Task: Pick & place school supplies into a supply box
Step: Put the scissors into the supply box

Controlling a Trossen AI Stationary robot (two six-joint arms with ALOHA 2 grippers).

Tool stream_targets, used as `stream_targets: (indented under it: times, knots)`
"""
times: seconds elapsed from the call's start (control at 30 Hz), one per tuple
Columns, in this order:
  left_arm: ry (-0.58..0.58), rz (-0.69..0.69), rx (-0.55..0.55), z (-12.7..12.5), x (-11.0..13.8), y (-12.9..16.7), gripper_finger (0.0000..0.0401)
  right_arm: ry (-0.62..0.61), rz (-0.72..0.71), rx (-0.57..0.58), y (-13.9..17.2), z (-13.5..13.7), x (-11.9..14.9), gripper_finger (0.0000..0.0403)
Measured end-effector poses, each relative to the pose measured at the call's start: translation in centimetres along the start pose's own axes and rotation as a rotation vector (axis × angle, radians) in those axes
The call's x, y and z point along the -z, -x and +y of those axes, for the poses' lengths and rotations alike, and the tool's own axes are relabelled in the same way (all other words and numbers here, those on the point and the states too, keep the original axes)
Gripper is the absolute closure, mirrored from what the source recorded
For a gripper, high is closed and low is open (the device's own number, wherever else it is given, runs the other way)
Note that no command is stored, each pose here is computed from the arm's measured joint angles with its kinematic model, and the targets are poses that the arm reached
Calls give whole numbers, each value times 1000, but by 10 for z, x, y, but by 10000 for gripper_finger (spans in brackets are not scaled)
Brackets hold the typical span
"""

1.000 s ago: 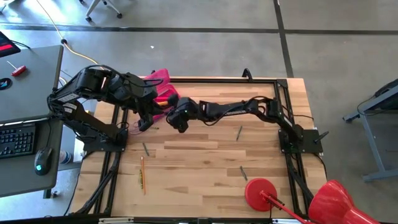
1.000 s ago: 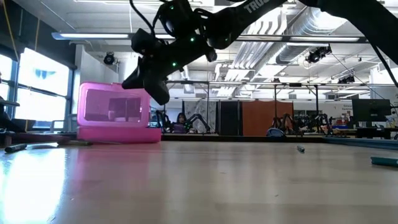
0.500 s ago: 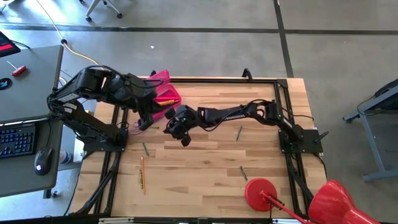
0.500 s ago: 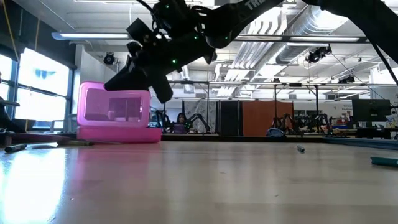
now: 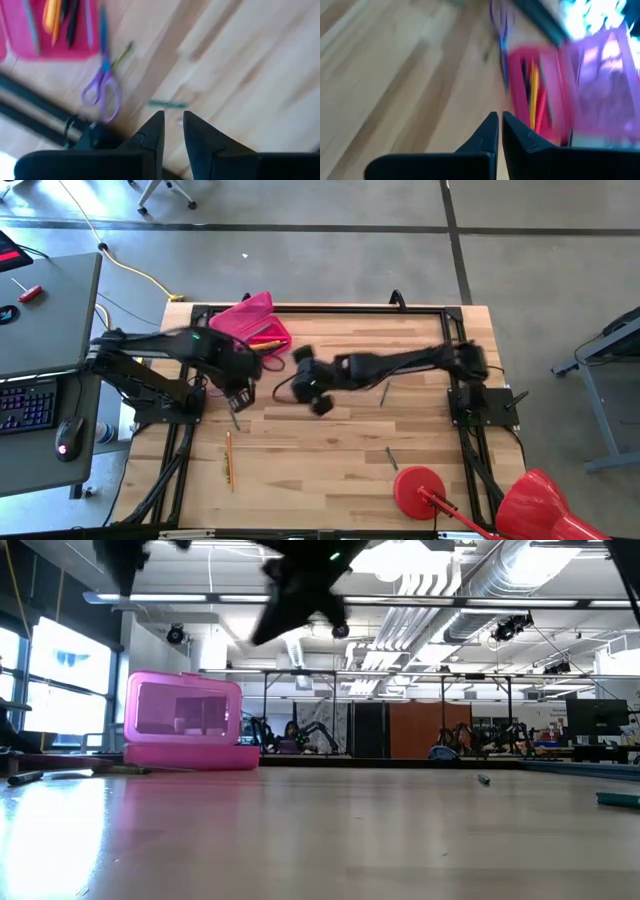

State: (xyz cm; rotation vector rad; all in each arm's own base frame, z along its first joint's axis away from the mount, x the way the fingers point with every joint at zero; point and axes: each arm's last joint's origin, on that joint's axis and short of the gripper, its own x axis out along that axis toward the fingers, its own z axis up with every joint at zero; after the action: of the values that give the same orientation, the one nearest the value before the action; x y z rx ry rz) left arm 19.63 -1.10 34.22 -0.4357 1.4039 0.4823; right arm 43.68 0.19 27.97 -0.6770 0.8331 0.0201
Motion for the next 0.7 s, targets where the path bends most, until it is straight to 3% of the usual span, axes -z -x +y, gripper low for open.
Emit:
stream_targets:
  times: [0.17,0.23,0.33,0.47,0.6,0.7]
  knots:
    - [17,151,-104,9,17,-45,300,-161,133,7,53,-21,20,403]
    - [40,180,-81,16,26,-54,300,-184,180,56,73,-23,24,403]
    - [91,118,56,23,35,-65,300,-180,229,121,97,-21,28,403]
    - [86,3,193,29,46,-78,300,-190,184,118,127,-14,48,403]
    - [165,-41,147,35,53,-95,300,-314,60,120,152,0,86,403]
    - [234,13,93,38,58,-108,300,-429,-108,185,157,13,111,403]
